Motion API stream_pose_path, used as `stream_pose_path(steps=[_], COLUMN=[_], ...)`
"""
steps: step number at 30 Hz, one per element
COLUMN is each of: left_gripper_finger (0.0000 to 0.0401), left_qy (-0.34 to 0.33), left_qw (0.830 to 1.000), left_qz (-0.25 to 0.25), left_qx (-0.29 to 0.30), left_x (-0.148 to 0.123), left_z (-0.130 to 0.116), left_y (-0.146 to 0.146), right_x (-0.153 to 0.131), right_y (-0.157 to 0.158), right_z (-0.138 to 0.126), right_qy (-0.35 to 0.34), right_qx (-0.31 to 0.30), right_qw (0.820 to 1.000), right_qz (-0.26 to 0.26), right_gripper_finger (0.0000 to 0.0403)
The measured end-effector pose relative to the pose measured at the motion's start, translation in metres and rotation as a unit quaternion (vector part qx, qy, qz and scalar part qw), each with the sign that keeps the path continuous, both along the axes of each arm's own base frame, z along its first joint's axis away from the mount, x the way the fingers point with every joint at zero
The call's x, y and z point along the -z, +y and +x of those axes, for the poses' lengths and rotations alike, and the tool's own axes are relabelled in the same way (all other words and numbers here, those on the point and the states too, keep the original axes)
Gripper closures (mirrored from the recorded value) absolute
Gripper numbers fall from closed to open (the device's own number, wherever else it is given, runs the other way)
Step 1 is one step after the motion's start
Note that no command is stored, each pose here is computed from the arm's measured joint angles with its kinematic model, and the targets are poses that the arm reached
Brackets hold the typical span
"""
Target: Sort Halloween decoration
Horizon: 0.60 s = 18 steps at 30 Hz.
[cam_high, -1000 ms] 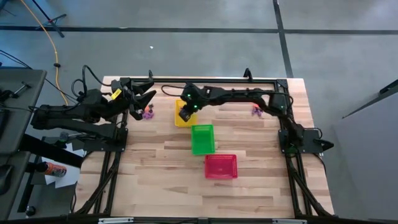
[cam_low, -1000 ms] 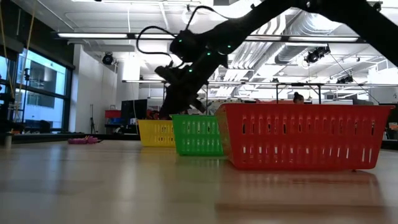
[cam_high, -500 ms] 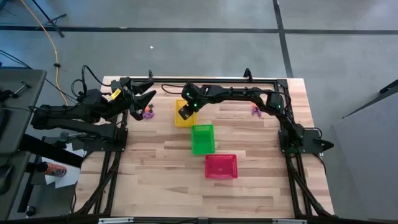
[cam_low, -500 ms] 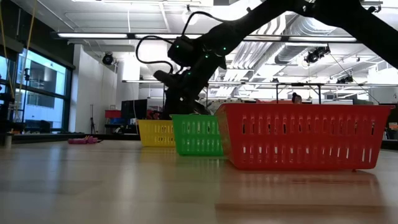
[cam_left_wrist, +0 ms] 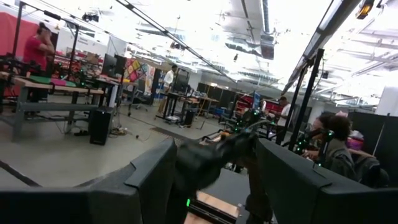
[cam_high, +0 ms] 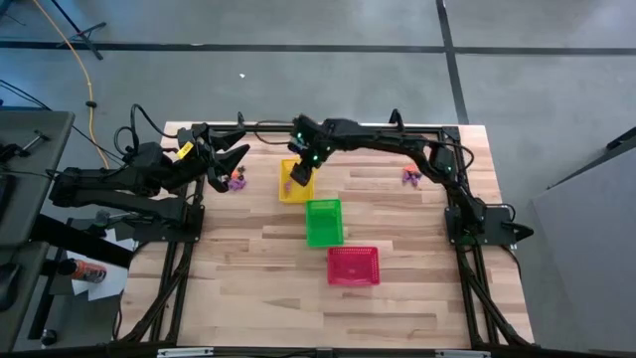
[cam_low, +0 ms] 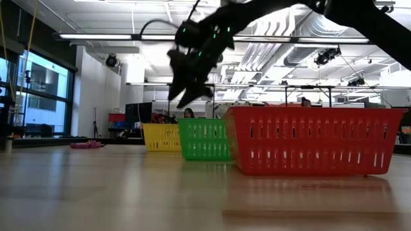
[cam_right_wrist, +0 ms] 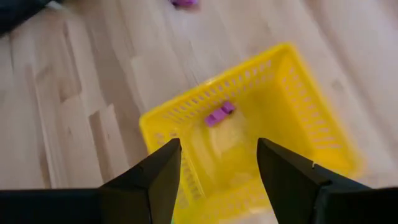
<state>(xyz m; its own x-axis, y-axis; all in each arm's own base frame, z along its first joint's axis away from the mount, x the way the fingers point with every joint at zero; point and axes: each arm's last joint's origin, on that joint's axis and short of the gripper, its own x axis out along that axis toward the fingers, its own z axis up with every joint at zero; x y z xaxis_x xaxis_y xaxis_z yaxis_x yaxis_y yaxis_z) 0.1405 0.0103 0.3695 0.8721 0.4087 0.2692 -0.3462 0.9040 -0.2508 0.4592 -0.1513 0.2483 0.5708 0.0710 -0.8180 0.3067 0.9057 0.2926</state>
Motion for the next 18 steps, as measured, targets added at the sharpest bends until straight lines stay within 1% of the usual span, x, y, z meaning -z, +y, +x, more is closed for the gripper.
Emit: stream_pose_path(steps=[4, 6, 10, 12, 15, 16, 18], left_gripper_finger=[0.0188, 0.0188, 0.0188, 0.0188, 0.0188, 0.0188, 0.0188], left_qy=[0.006, 0.009, 0.029, 0.042, 0.069, 0.078, 0.093], left_qw=[1.000, 1.000, 1.000, 0.999, 0.998, 0.997, 0.993], left_qz=[0.007, 0.007, 0.007, 0.007, 0.010, 0.013, 0.029], left_qx=[-0.002, -0.002, -0.002, -0.001, 0.008, 0.023, 0.072], left_x=[0.001, 0.001, 0.005, 0.007, 0.013, 0.015, 0.018], left_z=[0.000, 0.000, 0.001, 0.003, 0.007, 0.009, 0.015], left_y=[0.000, 0.000, 0.000, 0.000, -0.001, -0.001, -0.004], right_x=[-0.041, -0.057, -0.075, -0.081, -0.084, -0.085, -0.089], right_y=[-0.001, 0.001, 0.010, 0.020, 0.041, 0.049, 0.066], right_z=[-0.026, -0.044, -0.086, -0.111, -0.149, -0.160, -0.180], right_qy=[-0.007, -0.016, -0.049, -0.084, -0.152, -0.182, -0.251], right_qx=[-0.025, -0.028, -0.015, 0.002, 0.033, 0.042, 0.052], right_qw=[0.998, 0.998, 0.996, 0.994, 0.986, 0.981, 0.966], right_qz=[-0.051, -0.061, -0.074, -0.076, -0.064, -0.059, -0.046], right_gripper_finger=[0.0199, 0.0199, 0.0199, 0.0199, 0.0199, 0.0199, 0.0199])
